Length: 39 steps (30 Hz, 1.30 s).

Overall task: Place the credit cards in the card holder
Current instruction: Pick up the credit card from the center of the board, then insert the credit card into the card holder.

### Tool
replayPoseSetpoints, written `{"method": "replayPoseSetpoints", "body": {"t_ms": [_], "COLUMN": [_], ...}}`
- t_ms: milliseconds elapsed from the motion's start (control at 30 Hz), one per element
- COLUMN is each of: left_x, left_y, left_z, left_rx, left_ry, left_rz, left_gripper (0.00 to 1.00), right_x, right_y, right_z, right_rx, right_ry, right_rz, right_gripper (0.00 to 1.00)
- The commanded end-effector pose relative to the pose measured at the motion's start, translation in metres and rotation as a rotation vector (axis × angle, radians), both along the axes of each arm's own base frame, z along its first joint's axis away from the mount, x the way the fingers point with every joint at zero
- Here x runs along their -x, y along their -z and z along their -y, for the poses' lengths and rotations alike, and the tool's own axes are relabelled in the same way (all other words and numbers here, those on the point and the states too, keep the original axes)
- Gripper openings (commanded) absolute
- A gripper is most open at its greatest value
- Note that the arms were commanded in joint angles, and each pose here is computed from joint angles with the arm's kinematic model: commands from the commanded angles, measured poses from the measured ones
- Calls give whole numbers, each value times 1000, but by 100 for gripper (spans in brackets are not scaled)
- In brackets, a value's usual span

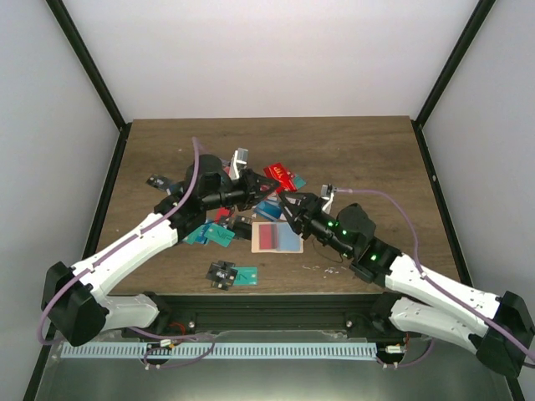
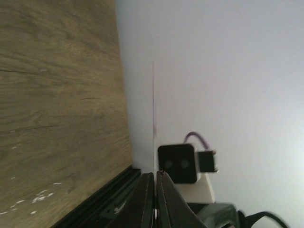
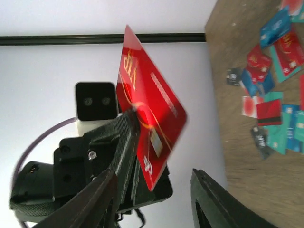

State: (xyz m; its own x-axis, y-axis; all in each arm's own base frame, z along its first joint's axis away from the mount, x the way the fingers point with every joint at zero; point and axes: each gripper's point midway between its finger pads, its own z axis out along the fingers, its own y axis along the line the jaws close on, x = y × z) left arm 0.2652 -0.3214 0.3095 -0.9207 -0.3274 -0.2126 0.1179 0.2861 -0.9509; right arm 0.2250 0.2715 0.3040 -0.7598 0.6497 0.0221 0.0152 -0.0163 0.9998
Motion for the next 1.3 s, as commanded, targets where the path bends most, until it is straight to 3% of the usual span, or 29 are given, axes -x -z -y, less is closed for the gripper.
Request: {"method": "replayPoseSetpoints", "body": {"t_ms": [0, 367, 600, 867, 1067, 1267], "left_x": [6, 22, 17, -6, -16, -1], "left_y": [31, 88, 106, 140, 169, 195], "left_z": [-13, -12, -8, -4, -2, -4], "left_rx": [-134, -328, -378, -413, -440, -449], "left_ry": [18, 218, 309, 385, 459, 545], "left_rz": [0, -7, -38, -78, -142, -231], "left_gripper": [4, 4, 4, 4, 4, 4], "right_x": [2, 0, -12, -29, -33, -32], "right_y": [8, 60, 87, 128, 153, 181], "right_z": [-5, 19, 51, 88, 94, 93], "right_rx": [153, 490, 671, 766, 796, 785], "right_ry": [-128, -344, -370, -324, -349, -368], "right_rz": [6, 37, 25, -54, -103, -169], "right_gripper": [46, 54, 68, 94, 99, 98]}}
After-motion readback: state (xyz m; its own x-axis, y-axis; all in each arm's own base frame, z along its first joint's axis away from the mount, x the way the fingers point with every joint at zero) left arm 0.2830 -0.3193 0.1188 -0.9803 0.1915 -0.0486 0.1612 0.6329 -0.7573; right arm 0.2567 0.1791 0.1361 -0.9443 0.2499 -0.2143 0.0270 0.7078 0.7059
